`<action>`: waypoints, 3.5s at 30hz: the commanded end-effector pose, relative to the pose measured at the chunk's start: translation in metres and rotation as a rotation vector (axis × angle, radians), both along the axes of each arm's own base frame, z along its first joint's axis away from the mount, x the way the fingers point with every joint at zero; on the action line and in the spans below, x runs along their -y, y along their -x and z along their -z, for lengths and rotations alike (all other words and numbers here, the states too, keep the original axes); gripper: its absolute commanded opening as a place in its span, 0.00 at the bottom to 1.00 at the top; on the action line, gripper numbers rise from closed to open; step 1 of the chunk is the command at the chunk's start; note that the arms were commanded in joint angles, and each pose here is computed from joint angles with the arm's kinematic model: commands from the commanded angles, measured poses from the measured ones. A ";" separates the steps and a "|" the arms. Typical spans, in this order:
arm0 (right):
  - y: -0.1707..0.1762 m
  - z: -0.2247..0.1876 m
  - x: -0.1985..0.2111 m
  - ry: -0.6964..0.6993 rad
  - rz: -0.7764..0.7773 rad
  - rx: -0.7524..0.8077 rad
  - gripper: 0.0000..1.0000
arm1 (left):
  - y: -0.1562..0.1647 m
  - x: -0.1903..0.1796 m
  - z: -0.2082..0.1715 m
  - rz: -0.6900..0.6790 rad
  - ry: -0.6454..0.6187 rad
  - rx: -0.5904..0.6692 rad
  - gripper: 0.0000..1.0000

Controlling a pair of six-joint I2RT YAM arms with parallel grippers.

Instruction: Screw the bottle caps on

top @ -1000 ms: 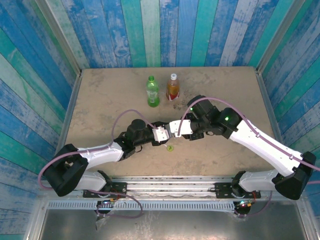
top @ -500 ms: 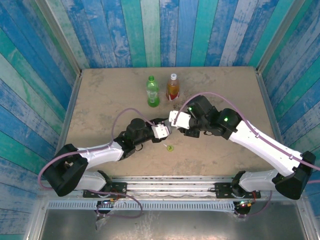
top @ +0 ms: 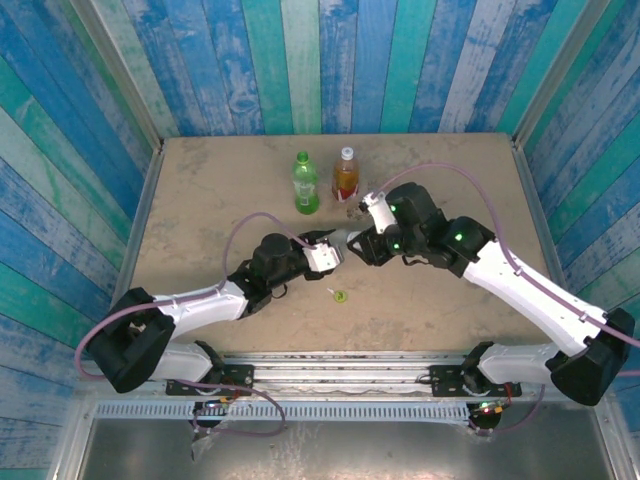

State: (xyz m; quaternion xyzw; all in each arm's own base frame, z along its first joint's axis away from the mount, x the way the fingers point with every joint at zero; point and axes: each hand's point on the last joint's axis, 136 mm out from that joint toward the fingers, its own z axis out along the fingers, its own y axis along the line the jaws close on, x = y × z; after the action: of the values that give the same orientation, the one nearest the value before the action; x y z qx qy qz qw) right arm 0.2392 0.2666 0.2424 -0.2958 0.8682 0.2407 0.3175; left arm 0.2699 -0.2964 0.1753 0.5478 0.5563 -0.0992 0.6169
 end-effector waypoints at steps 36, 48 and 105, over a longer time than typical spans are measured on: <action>0.014 0.008 0.004 0.637 -0.799 0.649 0.51 | 0.020 0.002 0.002 0.087 -0.025 0.018 0.59; 0.016 0.009 0.005 0.609 -0.771 0.596 0.38 | 0.018 0.000 -0.005 0.073 -0.008 0.034 0.59; 0.044 -0.121 0.016 -0.407 -0.157 0.659 0.74 | 0.041 0.012 -0.060 0.267 0.453 -0.225 0.58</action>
State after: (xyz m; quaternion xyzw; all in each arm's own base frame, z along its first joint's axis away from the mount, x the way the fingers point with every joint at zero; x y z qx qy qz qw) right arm 0.1960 0.2418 0.3340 -0.3512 0.6979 0.2933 0.5510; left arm 0.2440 -0.3020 0.2165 0.4713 0.5356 -0.2851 0.6400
